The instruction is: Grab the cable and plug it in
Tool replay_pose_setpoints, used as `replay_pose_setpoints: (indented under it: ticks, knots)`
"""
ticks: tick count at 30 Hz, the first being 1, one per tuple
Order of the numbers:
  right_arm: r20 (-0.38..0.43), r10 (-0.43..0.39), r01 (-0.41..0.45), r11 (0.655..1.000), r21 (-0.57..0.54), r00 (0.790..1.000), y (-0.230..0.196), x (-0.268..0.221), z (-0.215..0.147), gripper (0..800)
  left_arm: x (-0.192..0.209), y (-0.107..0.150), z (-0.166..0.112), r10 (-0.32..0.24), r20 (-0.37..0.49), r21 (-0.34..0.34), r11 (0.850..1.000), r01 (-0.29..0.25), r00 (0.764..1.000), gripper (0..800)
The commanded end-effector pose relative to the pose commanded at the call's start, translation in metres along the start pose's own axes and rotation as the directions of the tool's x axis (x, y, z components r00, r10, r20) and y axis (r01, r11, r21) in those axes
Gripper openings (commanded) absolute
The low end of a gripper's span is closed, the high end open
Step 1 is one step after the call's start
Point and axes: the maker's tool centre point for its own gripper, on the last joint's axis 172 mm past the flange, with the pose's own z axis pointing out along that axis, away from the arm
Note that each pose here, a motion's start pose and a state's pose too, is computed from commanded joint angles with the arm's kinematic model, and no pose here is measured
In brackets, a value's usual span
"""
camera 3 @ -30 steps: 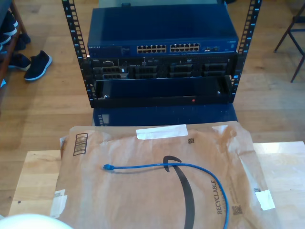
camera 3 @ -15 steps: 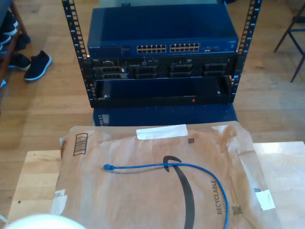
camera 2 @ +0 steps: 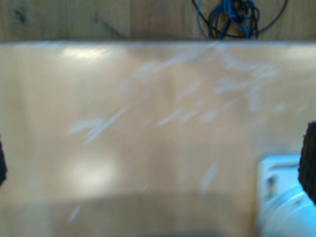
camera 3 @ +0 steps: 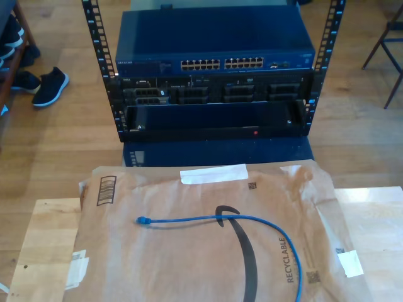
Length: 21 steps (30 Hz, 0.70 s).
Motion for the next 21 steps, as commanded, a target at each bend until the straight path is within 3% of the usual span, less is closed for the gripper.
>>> replay_pose_setpoints:
  ticks: [4, 9, 14, 16, 21]
  knots:
    - [-0.016, -0.009, 0.009, 1.0, 0.006, 1.0, -0.031, -0.06, -0.005, 793, -0.044, 0.024, 0.014, 0.008, -0.028, 0.06, 0.998, -0.006, 1.0, 800]
    - [-0.027, -0.01, 0.011, 0.999, 0.038, 1.0, -0.064, -0.149, -0.024, 794, -0.072, 0.05, 0.019, -0.001, -0.089, 0.045, 0.999, 0.005, 0.996, 800]
    - [-0.024, 0.018, -0.019, 0.999, -0.034, 1.0, -0.077, -0.26, -0.016, 798, -0.105, 0.062, 0.029, -0.022, -0.04, 0.04, 0.999, 0.023, 0.999, 800]
    - [0.002, 0.029, -0.029, 0.999, -0.038, 1.0, -0.086, -0.302, -0.009, 798, -0.113, 0.064, 0.032, -0.025, -0.007, 0.04, 0.999, 0.025, 1.0, 800]
    - [0.126, 0.014, -0.025, 0.996, 0.083, 0.992, -0.137, -0.372, 0.006, 797, -0.114, 0.073, 0.035, -0.037, 0.005, 0.026, 0.999, 0.037, 0.999, 800]
